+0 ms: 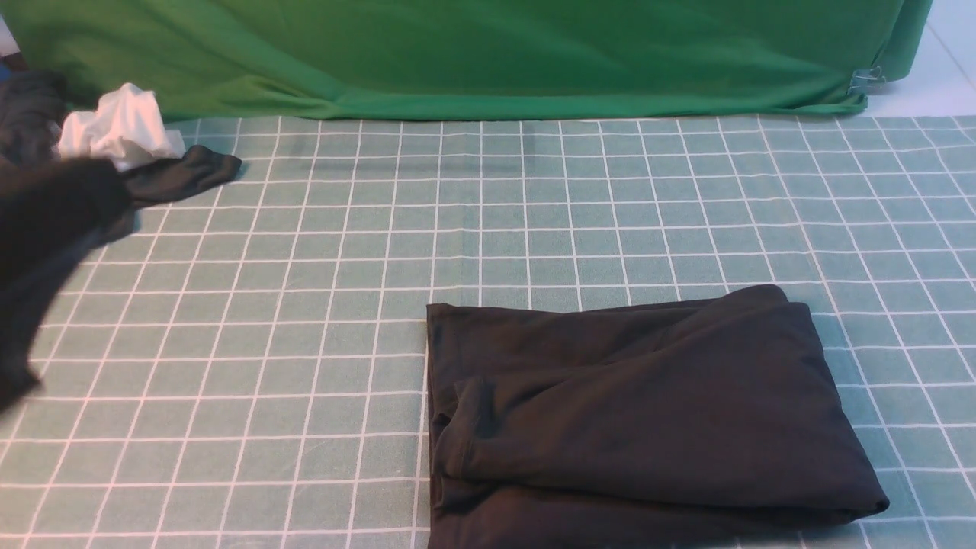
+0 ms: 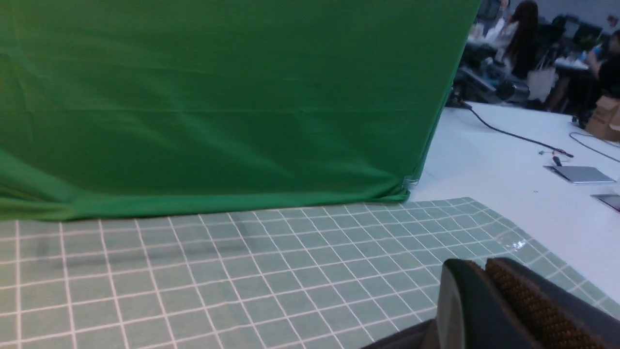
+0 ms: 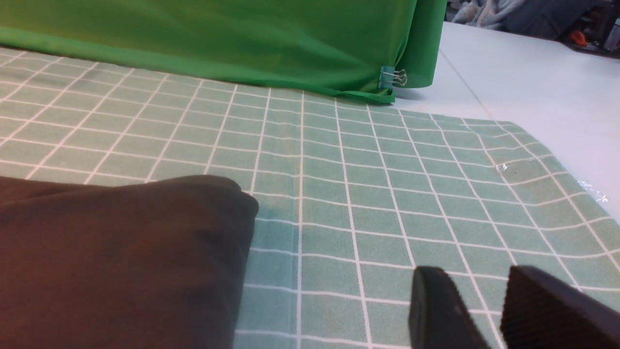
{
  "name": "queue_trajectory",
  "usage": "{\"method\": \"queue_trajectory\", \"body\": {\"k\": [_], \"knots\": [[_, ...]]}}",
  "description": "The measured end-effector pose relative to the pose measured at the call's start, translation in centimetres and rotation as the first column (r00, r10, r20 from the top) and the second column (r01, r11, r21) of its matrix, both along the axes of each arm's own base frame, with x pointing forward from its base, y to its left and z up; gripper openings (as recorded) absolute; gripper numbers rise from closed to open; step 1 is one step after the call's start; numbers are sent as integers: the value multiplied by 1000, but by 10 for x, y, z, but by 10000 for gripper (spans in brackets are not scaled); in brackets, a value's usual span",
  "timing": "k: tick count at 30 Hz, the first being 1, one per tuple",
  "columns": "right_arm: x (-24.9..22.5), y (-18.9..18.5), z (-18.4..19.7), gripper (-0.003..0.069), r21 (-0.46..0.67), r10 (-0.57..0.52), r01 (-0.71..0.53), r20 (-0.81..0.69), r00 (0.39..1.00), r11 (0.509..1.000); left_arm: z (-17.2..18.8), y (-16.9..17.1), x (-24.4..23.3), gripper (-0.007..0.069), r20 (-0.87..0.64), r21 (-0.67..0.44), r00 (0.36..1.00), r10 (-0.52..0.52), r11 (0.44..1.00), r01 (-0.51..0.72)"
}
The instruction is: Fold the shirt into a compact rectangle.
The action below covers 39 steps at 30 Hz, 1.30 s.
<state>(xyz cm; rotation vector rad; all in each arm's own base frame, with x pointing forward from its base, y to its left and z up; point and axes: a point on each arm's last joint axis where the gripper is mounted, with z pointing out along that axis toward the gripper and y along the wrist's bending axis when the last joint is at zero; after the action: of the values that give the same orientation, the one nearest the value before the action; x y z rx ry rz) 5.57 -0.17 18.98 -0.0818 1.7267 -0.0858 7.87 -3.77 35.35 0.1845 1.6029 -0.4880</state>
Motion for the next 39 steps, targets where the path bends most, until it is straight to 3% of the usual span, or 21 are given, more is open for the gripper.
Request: {"method": "queue_trajectory", "body": {"k": [8, 12, 13, 15, 20, 22, 24, 26, 28, 30, 34, 39], "knots": [[0, 0, 0, 220, 0, 0, 0, 1, 1000, 1000, -55, 5, -19, 12, 65, 290, 997, 31, 956, -49], [0, 0, 0, 228, 0, 0, 0, 1, 1000, 1000, -85, 12, -16, 12, 14, 527, 998, 54, 848, -53], [0, 0, 0, 229, 0, 0, 0, 1, 1000, 1000, -86, 12, -16, 12, 13, 536, 998, 55, 842, -54], [0, 0, 0, 234, 0, 0, 0, 3, 1000, 1000, -94, 17, -14, 12, 16, 638, 997, 78, 767, -71], [0, 0, 0, 236, 0, 0, 0, 3, 1000, 1000, -97, 26, -13, 12, 128, 716, 983, 135, 673, -186], [0, 0, 0, 237, 0, 0, 0, 3, 1000, 1000, -95, 28, -14, 12, 184, 690, 968, 168, 680, -249], [0, 0, 0, 237, 0, 0, 0, 3, 1000, 1000, -94, 33, -19, 12, 292, 535, 920, 262, 753, -384], [0, 0, 0, 237, 0, 0, 0, 3, 1000, 1000, -93, 35, -20, 12, 328, 441, 895, 302, 789, -428], [0, 0, 0, 237, 0, 0, 0, 3, 1000, 1000, -99, 37, -24, 12, 357, 269, 865, 354, 847, -458], [0, 0, 0, 237, 0, 0, 0, 3, 1000, 1000, -114, 37, -25, 12, 301, 162, 878, 373, 887, -432], [0, 0, 0, 237, 0, 1, -1, 5, 1000, 1000, -146, 36, -22, 12, 116, 138, 918, 379, 909, -393], [0, 0, 0, 237, 0, 0, 0, 3, 1000, 1000, -160, 36, -23, 12, -23, 193, 923, 383, 908, -372]]}}
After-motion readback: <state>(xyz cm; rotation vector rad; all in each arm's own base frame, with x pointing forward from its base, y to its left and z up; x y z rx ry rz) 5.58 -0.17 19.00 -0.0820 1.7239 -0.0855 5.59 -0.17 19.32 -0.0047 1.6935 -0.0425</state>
